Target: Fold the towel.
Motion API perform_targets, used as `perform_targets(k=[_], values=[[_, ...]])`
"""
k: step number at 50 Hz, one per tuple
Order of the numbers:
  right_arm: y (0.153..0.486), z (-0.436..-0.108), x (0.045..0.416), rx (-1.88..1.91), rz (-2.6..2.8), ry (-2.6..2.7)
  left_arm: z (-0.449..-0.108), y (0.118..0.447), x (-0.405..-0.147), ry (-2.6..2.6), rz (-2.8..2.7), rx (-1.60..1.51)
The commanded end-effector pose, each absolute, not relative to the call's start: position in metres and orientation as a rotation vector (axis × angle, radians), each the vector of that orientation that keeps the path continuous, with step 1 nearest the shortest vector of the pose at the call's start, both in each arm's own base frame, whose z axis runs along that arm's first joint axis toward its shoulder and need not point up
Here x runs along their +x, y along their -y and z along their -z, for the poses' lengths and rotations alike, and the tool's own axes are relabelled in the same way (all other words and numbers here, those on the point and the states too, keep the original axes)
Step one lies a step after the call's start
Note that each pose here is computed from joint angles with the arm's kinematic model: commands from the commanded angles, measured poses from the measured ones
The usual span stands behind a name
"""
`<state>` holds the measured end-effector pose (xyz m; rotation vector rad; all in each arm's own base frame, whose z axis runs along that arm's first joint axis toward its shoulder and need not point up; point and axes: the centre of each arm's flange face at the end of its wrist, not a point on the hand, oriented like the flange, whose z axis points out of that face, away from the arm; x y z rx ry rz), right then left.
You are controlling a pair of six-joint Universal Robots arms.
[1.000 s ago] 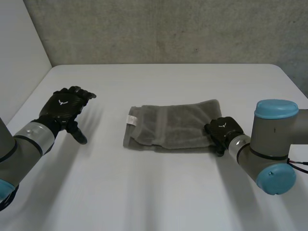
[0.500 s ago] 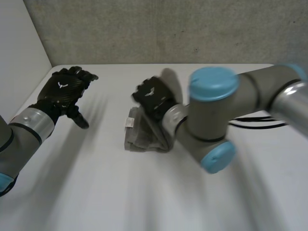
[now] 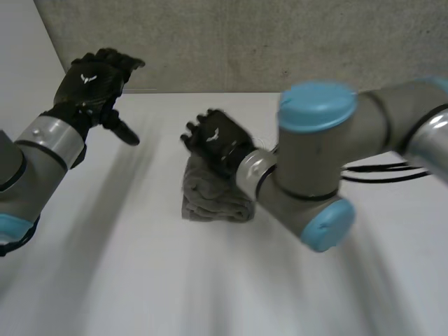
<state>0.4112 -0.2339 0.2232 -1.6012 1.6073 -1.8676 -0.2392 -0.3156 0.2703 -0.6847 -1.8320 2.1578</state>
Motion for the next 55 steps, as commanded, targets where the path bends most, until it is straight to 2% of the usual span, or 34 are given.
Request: perform_targets(k=[1,7,12,15,17,23,28,34,37,39,40,41,42,44,45,47,48,50,51,52,53,55], values=[[0.253,-0.244,0.380,-1.359,1.854,-1.763,-0.273,0.320,-0.270,1.771,-2.068,-0.585],[0.276,-0.239,0.363,-1.139,1.803,-1.898,-0.252,0.319,-0.295,1.803,-1.952,-0.550],[0.299,-0.217,0.353,-0.910,1.689,-2.013,-0.207,0.313,-0.327,1.889,-1.789,-0.609],[0.302,-0.211,0.353,-0.865,1.654,-2.029,-0.195,0.312,-0.333,1.908,-1.757,-0.628],[0.307,-0.197,0.354,-0.785,1.590,-2.056,-0.172,0.312,-0.341,1.951,-1.714,-0.648],[0.317,-0.167,0.359,-0.702,1.502,-2.103,-0.142,0.316,-0.342,2.039,-1.702,-0.663],[0.325,-0.126,0.366,-0.630,1.373,-2.180,-0.111,0.316,-0.335,2.148,-1.737,-0.808],[0.325,-0.107,0.372,-0.645,1.316,-2.229,-0.105,0.312,-0.330,2.199,-1.737,-0.824],[0.322,-0.116,0.375,-0.660,1.303,-2.235,-0.112,0.310,-0.329,2.192,-1.747,-0.817],[0.323,-0.140,0.377,-0.658,1.335,-2.207,-0.134,0.309,-0.328,2.152,-1.787,-0.787],[0.323,-0.140,0.377,-0.658,1.336,-2.207,-0.134,0.309,-0.328,2.152,-1.787,-0.786],[0.323,-0.158,0.377,-0.654,1.371,-2.176,-0.145,0.308,-0.328,2.131,-1.804,-0.763],[0.323,-0.158,0.377,-0.654,1.372,-2.176,-0.145,0.308,-0.328,2.131,-1.804,-0.762],[0.320,-0.200,0.375,-0.639,1.452,-2.102,-0.177,0.307,-0.328,2.055,-1.858,-0.695],[0.320,-0.200,0.375,-0.639,1.452,-2.102,-0.178,0.307,-0.328,2.055,-1.858,-0.694],[0.315,-0.239,0.369,-0.617,1.529,-2.034,-0.215,0.302,-0.326,1.963,-1.913,-0.624],[0.315,-0.240,0.369,-0.617,1.530,-2.034,-0.215,0.302,-0.326,1.963,-1.914,-0.624],[0.309,-0.283,0.357,-0.575,1.636,-1.975,-0.254,0.295,-0.321,1.879,-1.964,-0.560],[0.309,-0.283,0.357,-0.574,1.636,-1.974,-0.254,0.295,-0.321,1.878,-1.964,-0.560],[0.304,-0.303,0.350,-0.552,1.693,-1.955,-0.272,0.292,-0.317,1.844,-1.988,-0.537],[0.304,-0.304,0.350,-0.552,1.694,-1.954,-0.273,0.292,-0.317,1.843,-1.988,-0.537],[0.302,-0.334,0.331,-0.468,1.816,-1.958,-0.303,0.285,-0.307,1.806,-2.034,-0.505]])
